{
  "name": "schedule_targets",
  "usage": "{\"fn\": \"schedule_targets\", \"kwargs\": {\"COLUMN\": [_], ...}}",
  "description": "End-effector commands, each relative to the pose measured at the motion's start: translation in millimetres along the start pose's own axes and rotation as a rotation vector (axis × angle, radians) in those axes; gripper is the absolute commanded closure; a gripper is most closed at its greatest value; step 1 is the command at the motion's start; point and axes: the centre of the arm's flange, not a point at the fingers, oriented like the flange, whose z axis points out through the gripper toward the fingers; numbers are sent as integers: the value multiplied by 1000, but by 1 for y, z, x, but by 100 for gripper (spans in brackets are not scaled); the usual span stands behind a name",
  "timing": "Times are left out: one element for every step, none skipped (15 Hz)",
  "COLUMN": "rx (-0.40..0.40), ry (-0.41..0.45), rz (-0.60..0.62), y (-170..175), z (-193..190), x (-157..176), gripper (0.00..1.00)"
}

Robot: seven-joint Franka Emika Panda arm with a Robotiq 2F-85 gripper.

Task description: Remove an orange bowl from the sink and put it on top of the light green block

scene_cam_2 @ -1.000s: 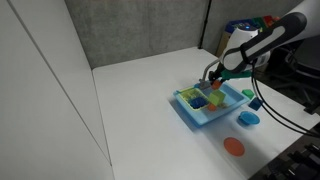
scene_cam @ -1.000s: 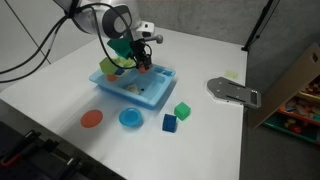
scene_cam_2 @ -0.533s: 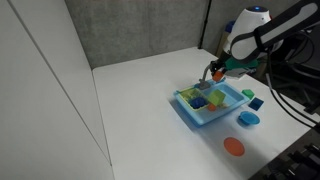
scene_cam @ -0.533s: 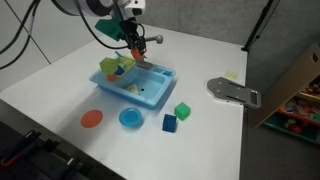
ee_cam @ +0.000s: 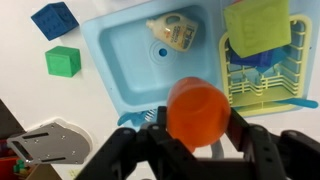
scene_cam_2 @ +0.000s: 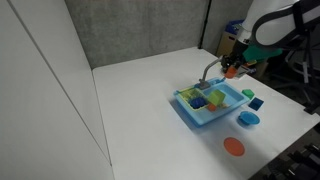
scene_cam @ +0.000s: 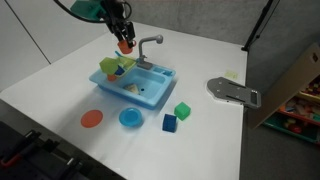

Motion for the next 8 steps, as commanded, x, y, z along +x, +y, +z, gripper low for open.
{"fn": "schedule_targets", "kwargs": {"rx": [12,22,30,37,39,42,43,44], "ry": [-33,-36,-32,-35,-36,-41,-48,-49], "rz": [-19,-22,-25,-30,-33,-40,-46,-52], "y": [3,1,-3,-8,-14,-20,-25,-30], "z": [-28,-30,-31,-30,-28,-24,-21,-18], "x": [-29,-34,-38,-42,-45,-48,-50,-53], "gripper": [66,66,66,66,66,66,66,66]}}
